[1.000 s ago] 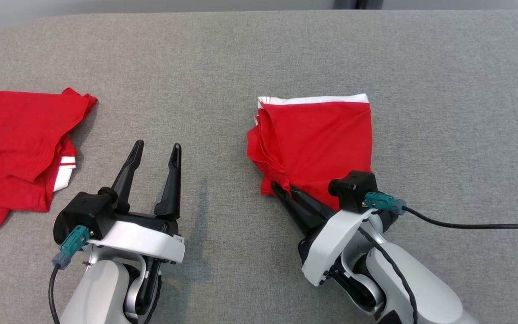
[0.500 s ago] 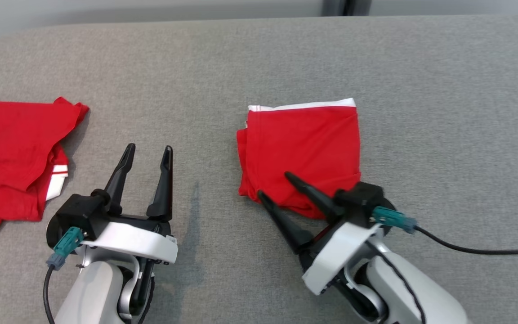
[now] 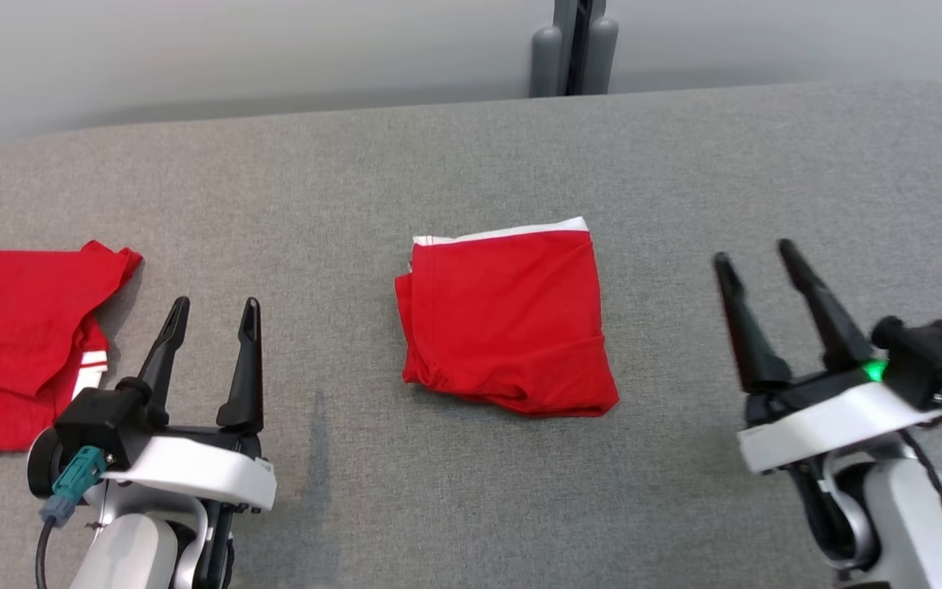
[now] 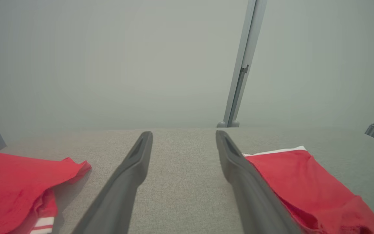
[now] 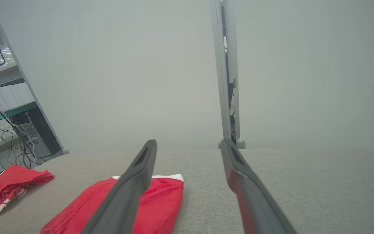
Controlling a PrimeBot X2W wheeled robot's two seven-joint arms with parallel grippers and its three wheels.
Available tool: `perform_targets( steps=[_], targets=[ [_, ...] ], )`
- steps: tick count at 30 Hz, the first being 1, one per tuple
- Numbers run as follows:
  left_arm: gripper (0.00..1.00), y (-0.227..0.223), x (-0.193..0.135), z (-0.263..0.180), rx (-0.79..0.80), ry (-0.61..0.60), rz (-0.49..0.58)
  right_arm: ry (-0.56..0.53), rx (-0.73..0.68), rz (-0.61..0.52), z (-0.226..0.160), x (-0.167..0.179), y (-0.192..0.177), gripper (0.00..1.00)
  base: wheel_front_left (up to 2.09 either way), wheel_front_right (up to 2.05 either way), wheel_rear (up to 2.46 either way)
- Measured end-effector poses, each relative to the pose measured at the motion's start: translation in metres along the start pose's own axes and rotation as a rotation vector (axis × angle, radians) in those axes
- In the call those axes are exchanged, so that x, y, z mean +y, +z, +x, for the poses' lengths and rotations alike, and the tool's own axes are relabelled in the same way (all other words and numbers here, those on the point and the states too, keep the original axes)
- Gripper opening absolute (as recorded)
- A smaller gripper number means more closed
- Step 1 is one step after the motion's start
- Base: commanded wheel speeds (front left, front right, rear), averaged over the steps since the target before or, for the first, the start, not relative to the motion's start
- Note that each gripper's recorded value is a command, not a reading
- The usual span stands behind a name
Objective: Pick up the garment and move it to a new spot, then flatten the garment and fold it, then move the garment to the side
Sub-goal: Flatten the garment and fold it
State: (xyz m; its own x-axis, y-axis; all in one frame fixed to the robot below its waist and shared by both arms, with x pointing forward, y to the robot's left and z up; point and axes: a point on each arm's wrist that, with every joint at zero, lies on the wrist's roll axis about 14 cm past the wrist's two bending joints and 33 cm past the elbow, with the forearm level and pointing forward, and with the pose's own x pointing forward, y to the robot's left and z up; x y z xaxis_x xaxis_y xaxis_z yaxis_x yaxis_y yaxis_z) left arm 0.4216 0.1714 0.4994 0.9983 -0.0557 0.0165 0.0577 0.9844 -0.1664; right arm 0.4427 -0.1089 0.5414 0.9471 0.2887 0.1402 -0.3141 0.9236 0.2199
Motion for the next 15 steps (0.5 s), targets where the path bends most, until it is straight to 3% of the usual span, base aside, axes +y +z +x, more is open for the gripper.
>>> perform_targets(
  steps=[7, 15],
  targets=[
    [1.00, 0.010, -0.004, -0.020, -0.001, -0.012, 0.009, -0.160, 0.005, -0.047, -0.035, -0.044, 0.013, 1.00, 0.00, 0.00, 0.00],
    [1.00, 0.018, -0.007, -0.046, 0.010, -0.020, 0.015, -0.202, 0.021, -0.070, -0.063, -0.049, 0.019, 1.00, 0.00, 0.00, 0.00]
  ],
)
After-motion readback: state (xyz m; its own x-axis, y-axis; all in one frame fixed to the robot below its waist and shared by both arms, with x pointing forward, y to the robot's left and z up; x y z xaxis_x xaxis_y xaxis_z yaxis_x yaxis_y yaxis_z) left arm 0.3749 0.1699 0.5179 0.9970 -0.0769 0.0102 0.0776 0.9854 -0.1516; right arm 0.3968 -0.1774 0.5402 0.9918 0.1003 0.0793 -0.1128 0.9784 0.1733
